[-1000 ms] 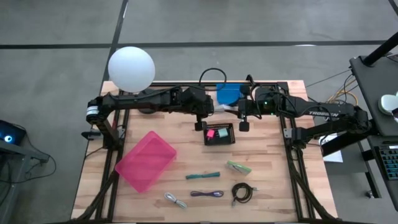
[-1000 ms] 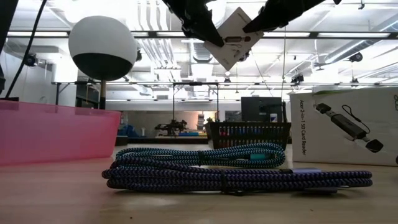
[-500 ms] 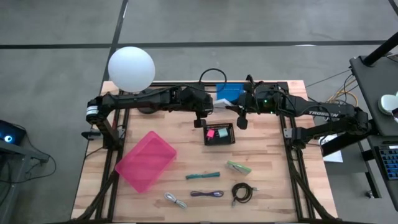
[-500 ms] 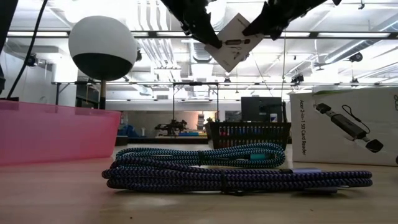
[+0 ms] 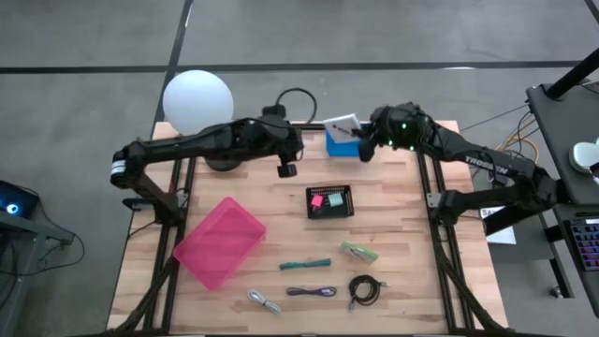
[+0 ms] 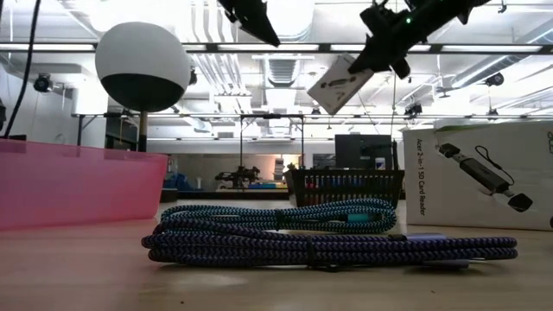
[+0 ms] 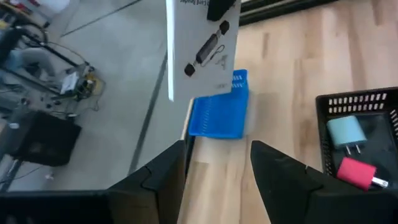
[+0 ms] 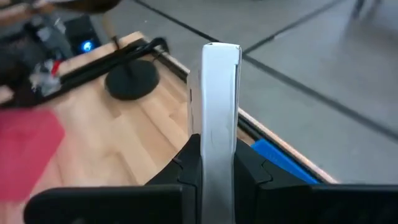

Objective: Pick and place items into bin
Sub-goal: Put the left white box into the blue bin

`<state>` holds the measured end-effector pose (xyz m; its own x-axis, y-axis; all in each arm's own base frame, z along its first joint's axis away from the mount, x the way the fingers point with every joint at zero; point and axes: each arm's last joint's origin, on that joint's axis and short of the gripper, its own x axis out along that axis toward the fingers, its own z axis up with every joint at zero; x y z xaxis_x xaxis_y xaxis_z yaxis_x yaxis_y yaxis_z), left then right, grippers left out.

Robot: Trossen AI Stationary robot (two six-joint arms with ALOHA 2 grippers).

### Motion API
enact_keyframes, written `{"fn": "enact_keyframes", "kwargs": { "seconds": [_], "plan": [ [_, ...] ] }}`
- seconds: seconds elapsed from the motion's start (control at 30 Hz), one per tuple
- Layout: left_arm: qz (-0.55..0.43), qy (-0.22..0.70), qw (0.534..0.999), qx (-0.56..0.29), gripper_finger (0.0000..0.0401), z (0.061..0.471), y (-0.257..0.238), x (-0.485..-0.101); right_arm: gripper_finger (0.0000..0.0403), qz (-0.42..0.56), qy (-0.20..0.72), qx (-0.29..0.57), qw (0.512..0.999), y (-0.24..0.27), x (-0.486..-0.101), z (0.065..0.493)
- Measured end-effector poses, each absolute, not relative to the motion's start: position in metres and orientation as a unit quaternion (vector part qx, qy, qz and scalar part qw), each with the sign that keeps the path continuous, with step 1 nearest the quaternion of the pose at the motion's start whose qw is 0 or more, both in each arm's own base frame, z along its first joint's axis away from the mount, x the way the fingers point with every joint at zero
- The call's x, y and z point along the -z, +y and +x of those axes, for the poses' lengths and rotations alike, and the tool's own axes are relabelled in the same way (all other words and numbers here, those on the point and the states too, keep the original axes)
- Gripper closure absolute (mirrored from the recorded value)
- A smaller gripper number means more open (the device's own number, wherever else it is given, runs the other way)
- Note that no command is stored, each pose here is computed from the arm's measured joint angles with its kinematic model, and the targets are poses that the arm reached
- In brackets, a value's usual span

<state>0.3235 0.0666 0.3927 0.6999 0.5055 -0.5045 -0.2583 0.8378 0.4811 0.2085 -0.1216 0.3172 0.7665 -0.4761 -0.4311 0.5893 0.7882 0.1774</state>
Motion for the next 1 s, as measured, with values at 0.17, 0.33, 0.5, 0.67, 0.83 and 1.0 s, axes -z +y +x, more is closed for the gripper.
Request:
{"fn": "enact_keyframes", "kwargs": {
  "seconds": [0.17, 0.33, 0.5, 0.67, 0.83, 1.0],
  "plan": [
    [0.197, 0.309, 0.895, -0.254, 0.0235, 0.31, 0.067, -0.406, 0.0368, 0.253, 0.17, 0.293, 0.906, -0.145, -0.308, 0.2],
    [0.2, 0.303, 0.89, -0.275, 0.0235, 0.303, 0.067, -0.412, 0.0368, 0.345, 0.177, 0.314, 0.866, -0.168, -0.288, 0.2],
    [0.2, 0.299, 0.891, -0.277, 0.0235, 0.3, 0.066, -0.415, 0.0369, 0.412, 0.188, 0.337, 0.826, -0.189, -0.263, 0.208],
    [0.203, 0.3, 0.89, -0.276, 0.0235, 0.3, 0.066, -0.415, 0.0369, 0.458, 0.203, 0.366, 0.784, -0.204, -0.24, 0.212],
    [0.203, 0.3, 0.89, -0.277, 0.0235, 0.3, 0.066, -0.415, 0.0369, 0.476, 0.208, 0.388, 0.761, -0.209, -0.229, 0.214],
    [0.204, 0.3, 0.89, -0.277, 0.0235, 0.3, 0.066, -0.415, 0.0369, 0.477, 0.191, 0.414, 0.751, -0.211, -0.229, 0.214]
  ]
}}
